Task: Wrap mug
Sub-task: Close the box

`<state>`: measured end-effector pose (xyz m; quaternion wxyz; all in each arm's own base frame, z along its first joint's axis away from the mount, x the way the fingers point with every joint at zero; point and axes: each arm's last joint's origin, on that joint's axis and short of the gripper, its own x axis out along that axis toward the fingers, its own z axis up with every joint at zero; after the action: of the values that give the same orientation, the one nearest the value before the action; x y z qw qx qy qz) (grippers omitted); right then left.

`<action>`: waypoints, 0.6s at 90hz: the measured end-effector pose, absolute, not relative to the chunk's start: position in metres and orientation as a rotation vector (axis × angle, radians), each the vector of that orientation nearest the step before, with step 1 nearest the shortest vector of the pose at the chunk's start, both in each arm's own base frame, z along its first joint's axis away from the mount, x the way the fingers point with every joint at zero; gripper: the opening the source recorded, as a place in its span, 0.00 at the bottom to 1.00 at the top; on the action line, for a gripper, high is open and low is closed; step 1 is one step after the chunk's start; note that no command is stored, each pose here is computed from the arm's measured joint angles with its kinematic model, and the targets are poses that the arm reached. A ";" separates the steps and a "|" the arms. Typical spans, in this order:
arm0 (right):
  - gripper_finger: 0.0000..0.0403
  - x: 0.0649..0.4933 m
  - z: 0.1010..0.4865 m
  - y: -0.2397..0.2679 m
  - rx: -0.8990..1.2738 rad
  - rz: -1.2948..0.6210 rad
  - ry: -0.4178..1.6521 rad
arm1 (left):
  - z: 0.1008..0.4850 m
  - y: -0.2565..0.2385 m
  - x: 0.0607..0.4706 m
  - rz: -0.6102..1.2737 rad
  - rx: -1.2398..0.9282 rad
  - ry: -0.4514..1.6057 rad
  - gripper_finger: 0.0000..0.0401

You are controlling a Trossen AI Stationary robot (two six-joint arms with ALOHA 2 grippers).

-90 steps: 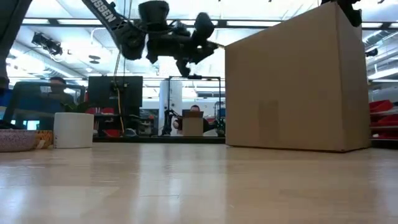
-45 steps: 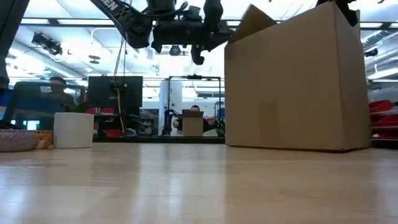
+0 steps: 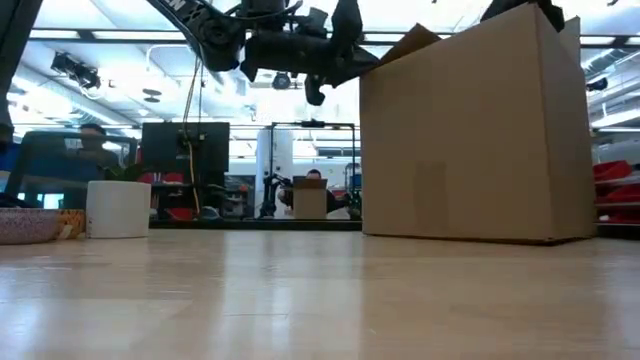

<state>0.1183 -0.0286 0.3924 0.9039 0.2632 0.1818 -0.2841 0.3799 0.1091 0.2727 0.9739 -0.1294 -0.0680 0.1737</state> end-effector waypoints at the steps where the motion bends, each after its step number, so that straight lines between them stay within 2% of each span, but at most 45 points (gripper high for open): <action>1: 0.00 0.118 0.393 -0.029 0.540 -0.598 0.365 | 0.273 0.109 0.380 0.351 -0.259 -0.136 0.13; 30: 0.00 0.115 0.429 -0.040 0.290 -0.962 -0.040 | 0.270 0.101 0.382 0.339 -0.213 -0.104 0.13; 45: 0.00 0.114 0.438 -0.047 0.081 -1.324 -0.050 | 0.268 0.097 0.384 0.331 -0.207 -0.083 0.13; 54: 0.00 0.112 0.442 -0.049 0.068 -1.425 -0.047 | 0.267 0.093 0.385 0.322 -0.207 -0.082 0.13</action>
<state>0.1123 -0.0492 0.4419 0.7561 0.0310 -0.0216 -0.6534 0.3846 0.0927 0.2675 0.9809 -0.1029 -0.0407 0.1602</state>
